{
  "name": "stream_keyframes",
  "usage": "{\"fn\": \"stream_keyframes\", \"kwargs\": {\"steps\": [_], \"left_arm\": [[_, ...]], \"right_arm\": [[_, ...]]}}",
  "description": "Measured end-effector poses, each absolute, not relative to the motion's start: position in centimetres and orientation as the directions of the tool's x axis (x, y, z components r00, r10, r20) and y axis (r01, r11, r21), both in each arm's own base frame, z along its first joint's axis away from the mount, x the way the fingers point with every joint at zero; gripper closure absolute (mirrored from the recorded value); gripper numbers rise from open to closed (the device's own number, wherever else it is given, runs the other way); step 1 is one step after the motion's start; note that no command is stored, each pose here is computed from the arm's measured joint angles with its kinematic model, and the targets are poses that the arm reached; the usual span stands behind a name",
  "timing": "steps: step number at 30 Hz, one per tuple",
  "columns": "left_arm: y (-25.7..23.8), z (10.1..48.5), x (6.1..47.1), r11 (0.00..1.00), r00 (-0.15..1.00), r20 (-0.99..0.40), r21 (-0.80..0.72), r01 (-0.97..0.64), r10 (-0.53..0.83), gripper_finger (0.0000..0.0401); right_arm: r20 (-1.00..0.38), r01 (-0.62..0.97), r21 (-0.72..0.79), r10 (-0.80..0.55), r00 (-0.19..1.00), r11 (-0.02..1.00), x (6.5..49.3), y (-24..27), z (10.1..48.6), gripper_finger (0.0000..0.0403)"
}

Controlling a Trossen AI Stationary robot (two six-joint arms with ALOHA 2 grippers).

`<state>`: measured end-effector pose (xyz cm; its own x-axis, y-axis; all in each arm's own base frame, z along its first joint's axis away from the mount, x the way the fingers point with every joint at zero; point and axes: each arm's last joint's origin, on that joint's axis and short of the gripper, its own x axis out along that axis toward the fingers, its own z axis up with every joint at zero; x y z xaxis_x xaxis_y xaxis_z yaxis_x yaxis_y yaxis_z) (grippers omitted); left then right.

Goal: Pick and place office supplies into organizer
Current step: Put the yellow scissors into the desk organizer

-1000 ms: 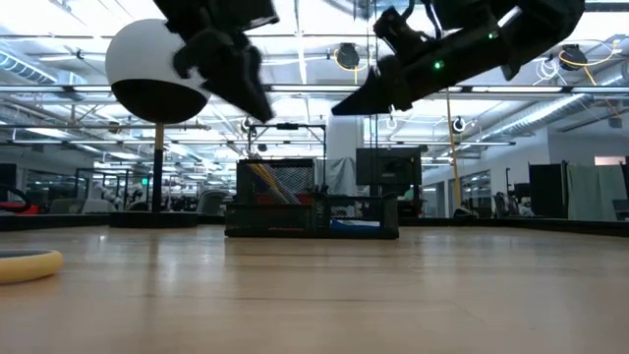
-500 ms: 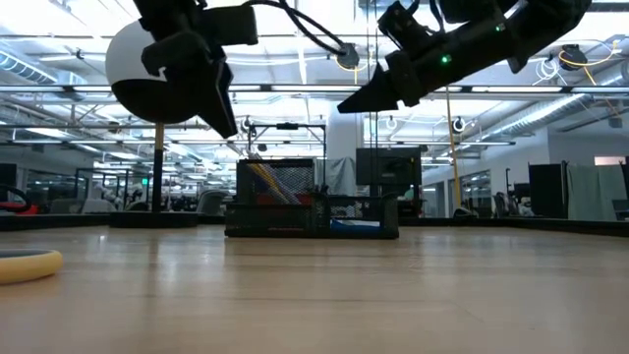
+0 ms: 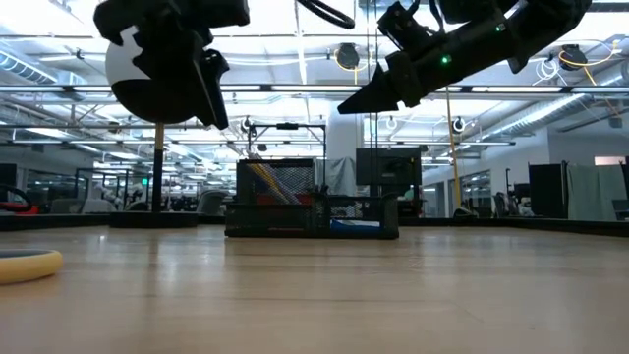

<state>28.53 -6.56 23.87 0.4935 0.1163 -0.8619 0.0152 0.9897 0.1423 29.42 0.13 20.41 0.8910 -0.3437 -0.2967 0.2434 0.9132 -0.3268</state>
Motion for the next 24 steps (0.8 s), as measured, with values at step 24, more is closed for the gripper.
{"fn": "stream_keyframes", "kwargs": {"steps": [24], "left_arm": [[-12.3, 23.7, 26.7, 0.997, 0.468, -0.88, -0.067, 0.044, -0.08, 0.0194]], "right_arm": [[-0.297, 0.245, -0.32, -0.342, 0.891, 0.915, 29.4, 0.1, 20.4, 0.0298]]}}
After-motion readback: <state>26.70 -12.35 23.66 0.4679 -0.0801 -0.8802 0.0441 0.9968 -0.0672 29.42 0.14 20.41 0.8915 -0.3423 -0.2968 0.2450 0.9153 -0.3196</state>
